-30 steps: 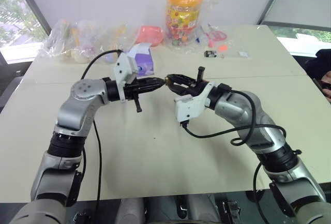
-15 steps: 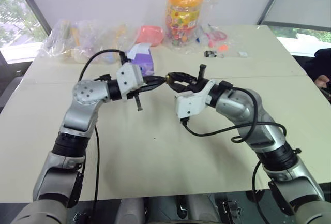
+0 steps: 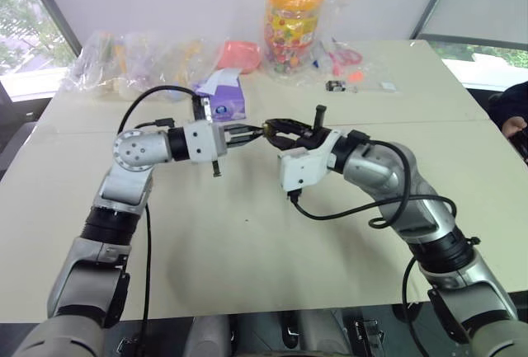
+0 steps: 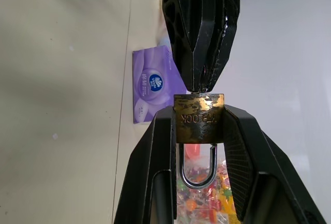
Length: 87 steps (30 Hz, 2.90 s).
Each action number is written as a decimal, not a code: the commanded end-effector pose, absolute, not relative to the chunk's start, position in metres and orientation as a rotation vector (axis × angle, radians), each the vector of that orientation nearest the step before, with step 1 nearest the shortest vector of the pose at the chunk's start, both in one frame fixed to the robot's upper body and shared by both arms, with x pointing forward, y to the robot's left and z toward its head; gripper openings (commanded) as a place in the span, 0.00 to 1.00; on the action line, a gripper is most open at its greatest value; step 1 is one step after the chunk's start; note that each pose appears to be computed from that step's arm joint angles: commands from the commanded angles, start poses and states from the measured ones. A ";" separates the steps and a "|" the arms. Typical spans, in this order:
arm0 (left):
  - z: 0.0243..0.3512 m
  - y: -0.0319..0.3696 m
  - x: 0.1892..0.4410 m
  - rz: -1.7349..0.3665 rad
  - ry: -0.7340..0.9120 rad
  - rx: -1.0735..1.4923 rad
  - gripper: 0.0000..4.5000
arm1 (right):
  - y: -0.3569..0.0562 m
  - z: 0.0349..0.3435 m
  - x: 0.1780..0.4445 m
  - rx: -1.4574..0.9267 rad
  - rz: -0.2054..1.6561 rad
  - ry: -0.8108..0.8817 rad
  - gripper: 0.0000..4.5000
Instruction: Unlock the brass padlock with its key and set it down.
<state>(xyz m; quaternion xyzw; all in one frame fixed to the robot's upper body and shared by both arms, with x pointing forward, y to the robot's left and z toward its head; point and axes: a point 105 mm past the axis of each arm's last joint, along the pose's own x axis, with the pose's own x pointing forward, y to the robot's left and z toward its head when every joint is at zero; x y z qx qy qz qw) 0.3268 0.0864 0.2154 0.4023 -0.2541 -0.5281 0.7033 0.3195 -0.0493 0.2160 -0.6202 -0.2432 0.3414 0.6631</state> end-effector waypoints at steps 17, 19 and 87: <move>0.223 0.100 0.315 -1.292 0.192 -0.439 0.32 | -0.050 0.241 0.315 -1.388 0.686 -0.632 0.15; 0.224 0.099 0.311 -1.306 0.211 -0.460 0.51 | -0.050 0.241 0.315 -1.388 0.685 -0.631 0.15; 0.237 0.086 0.329 -1.314 0.014 -0.136 0.00 | -0.105 0.276 0.305 -0.371 1.012 -0.003 0.79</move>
